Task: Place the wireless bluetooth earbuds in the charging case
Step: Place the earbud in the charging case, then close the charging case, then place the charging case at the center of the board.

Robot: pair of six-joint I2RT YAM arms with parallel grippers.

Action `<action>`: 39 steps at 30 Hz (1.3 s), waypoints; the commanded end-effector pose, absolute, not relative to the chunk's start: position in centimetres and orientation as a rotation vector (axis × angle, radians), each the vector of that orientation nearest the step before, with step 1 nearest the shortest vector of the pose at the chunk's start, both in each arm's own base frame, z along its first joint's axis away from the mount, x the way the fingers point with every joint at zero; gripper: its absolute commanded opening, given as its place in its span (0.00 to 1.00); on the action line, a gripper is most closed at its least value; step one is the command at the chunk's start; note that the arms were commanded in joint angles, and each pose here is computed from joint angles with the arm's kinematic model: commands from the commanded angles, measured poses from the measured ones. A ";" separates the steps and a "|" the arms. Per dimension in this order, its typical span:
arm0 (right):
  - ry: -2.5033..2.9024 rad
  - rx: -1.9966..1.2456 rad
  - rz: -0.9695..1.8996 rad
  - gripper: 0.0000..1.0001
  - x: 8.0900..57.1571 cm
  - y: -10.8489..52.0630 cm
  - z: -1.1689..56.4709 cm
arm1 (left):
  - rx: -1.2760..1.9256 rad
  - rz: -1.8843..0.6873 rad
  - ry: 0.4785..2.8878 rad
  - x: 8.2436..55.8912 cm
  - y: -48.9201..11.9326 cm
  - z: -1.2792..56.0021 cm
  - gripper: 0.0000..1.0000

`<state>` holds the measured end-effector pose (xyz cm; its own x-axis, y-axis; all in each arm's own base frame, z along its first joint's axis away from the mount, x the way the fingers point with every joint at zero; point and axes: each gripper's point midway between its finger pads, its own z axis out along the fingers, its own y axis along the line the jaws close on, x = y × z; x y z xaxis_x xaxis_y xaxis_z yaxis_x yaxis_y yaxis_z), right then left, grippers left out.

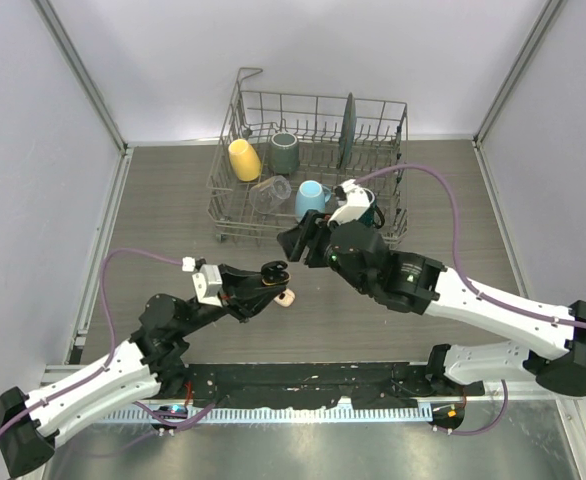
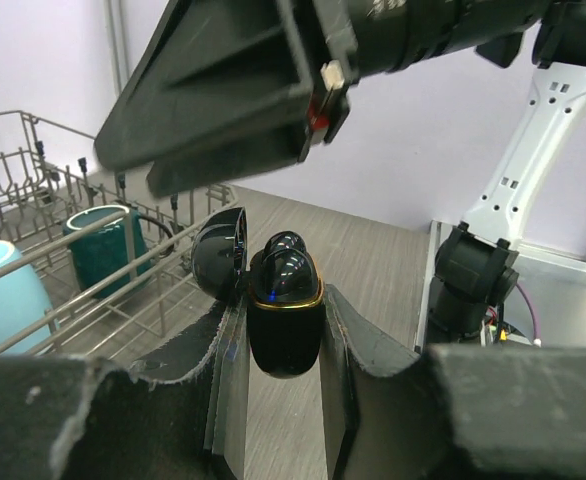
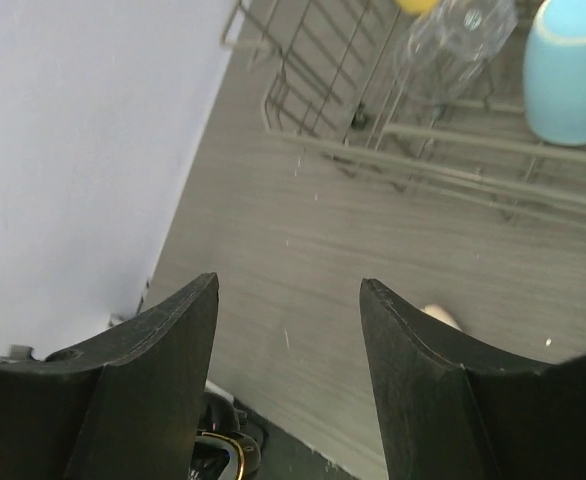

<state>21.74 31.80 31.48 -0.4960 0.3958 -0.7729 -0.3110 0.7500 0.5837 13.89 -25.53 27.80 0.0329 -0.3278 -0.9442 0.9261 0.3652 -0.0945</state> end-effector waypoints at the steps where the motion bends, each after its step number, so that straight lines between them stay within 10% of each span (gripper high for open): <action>1: 1.986 -0.056 0.973 0.64 19.9 34.0 31.8 | 0.710 -1.136 1.079 13.0 -26.1 30.2 0.00; 26: 2.040 -0.045 1.028 0.63 17.6 31.4 27.4 | 0.555 -1.062 1.192 15.9 -25.4 28.6 0.00; 39: 1.925 0.450 0.800 0.63 19.7 21.1 25.1 | 0.328 -1.285 1.819 14.3 -26.3 18.1 0.00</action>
<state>19.03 23.82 24.88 -0.5489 0.5022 -0.6682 -0.1184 0.7446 0.6569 14.74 -26.36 20.48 -0.3828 -0.2155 -0.8984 0.7934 0.4216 -0.4392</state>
